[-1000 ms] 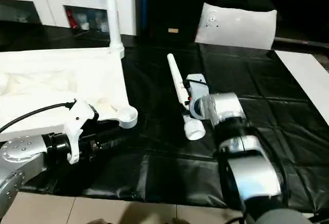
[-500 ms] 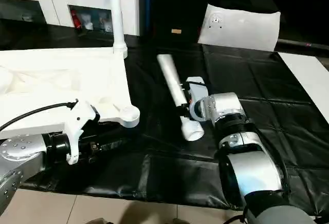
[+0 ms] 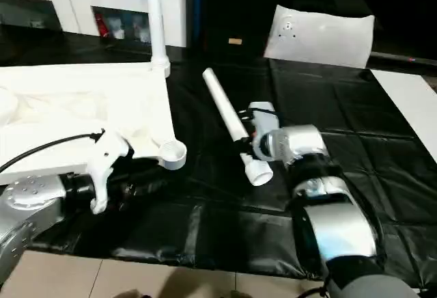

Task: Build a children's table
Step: Pick table leg

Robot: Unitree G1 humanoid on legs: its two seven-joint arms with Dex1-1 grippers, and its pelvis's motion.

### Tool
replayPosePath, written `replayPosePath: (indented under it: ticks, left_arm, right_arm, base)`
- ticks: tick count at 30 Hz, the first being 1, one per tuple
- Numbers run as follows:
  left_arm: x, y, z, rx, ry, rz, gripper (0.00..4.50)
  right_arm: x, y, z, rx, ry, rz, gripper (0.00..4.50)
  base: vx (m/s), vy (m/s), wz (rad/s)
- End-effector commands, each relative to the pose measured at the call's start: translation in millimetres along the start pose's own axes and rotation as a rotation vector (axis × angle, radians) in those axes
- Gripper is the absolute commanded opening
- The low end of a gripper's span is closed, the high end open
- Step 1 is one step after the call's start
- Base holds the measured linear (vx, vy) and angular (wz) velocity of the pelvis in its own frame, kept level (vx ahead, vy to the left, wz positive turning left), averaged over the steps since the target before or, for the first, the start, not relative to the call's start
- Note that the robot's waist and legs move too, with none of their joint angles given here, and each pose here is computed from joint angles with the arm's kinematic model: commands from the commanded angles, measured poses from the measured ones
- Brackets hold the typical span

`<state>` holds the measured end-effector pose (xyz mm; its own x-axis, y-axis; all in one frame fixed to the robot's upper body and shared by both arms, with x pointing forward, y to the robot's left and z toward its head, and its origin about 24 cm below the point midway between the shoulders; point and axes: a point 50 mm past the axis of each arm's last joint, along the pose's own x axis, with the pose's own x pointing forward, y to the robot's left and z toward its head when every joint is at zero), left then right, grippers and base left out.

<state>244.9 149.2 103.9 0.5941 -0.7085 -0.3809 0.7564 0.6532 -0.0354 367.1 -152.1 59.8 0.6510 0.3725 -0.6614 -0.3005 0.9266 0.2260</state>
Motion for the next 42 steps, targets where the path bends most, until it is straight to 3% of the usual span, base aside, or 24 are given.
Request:
replayPosePath:
  ticks: [1,2,3,5,7,8,9,11,13,15,17,18,21,25,31,32,35,42]
  left_arm:
    - [0.6,6.9,7.0,0.016,-0.026,0.053,3.13]
    - [3.0,10.0,10.7,0.001,-0.052,0.079,3.13]
    - [4.6,12.4,14.1,-0.009,-0.074,0.100,3.41]
    - [8.9,16.2,26.9,-0.039,-0.157,0.124,3.48]
    - [10.8,16.3,37.9,-0.073,-0.224,0.119,3.52]
    - [11.4,16.1,42.1,-0.093,-0.253,0.114,3.83]
    - [11.4,16.1,42.1,-0.093,-0.253,0.114,3.83]
    - [15.8,16.2,59.2,-0.160,-0.352,0.085,3.93]
    - [19.0,14.9,72.5,-0.208,-0.421,0.043,4.13]
    - [20.9,14.6,83.3,-0.257,-0.481,0.010,4.28]
    - [25.3,14.3,107.5,-0.374,-0.605,-0.084,4.43]
    - [25.3,14.3,107.7,-0.375,-0.606,-0.085,4.48]
    - [30.0,8.6,128.4,-0.437,-0.682,-0.208,4.48]
    - [33.8,5.8,138.7,-0.489,-0.707,-0.275,4.50]
    - [41.2,7.9,139.9,-0.503,-0.669,-0.262,4.50]
    - [41.1,7.5,139.5,-0.520,-0.680,-0.284,4.21]
    - [39.9,7.3,138.9,-0.533,-0.688,-0.301,4.14]
    - [39.4,8.3,133.7,-0.529,-0.693,-0.316,3.41]
  right_arm:
    - [-9.6,-2.3,17.1,0.002,-0.142,0.034,1.85]
    - [-14.8,0.1,24.6,0.000,-0.261,0.086,1.85]
    - [-18.5,0.2,28.0,0.010,-0.315,0.099,1.85]
    - [-32.0,3.2,38.8,0.094,-0.481,0.182,1.85]
    - [-44.5,9.7,44.4,0.109,-0.583,0.282,1.85]
    - [-49.7,12.8,45.6,0.107,-0.619,0.322,1.85]
    - [-49.7,12.8,45.6,0.107,-0.619,0.322,1.85]
    - [-67.3,25.7,47.2,0.142,-0.716,0.496,1.85]
    - [-77.4,32.5,45.5,0.167,-0.760,0.591,1.85]
    - [-82.4,37.9,42.1,0.162,-0.776,0.646,1.85]
    - [-91.2,51.4,33.1,0.128,-0.791,0.734,1.85]
    - [-91.4,51.5,33.0,0.128,-0.791,0.734,1.85]
    - [-97.4,65.6,26.0,0.097,-0.770,0.819,1.85]
    - [-101.4,73.4,21.8,0.082,-0.759,0.857,1.85]
    - [-105.9,80.4,18.1,0.064,-0.749,0.878,1.85]
    - [-106.3,81.7,17.0,0.058,-0.744,0.880,1.85]
    - [-107.1,83.3,15.2,0.053,-0.734,0.893,1.85]
    - [-109.5,87.7,12.1,0.046,-0.719,0.944,1.85]
  base:
    - [0.000,0.000,0.00]
    - [0.000,0.000,0.00]
    - [0.000,0.000,0.00]
    - [0.000,0.000,0.00]
    - [0.000,0.000,0.00]
    - [0.000,0.000,0.00]
    - [0.000,0.000,0.00]
    - [0.000,0.000,0.00]
    - [0.000,0.000,0.00]
    - [0.000,0.000,0.00]
    - [0.000,0.000,0.00]
    - [0.000,0.000,0.00]
    - [0.000,0.000,0.00]
    - [0.000,0.000,0.00]
    - [0.000,0.000,0.00]
    - [0.000,0.000,0.00]
    - [0.000,0.000,0.00]
    - [0.000,0.000,0.00]
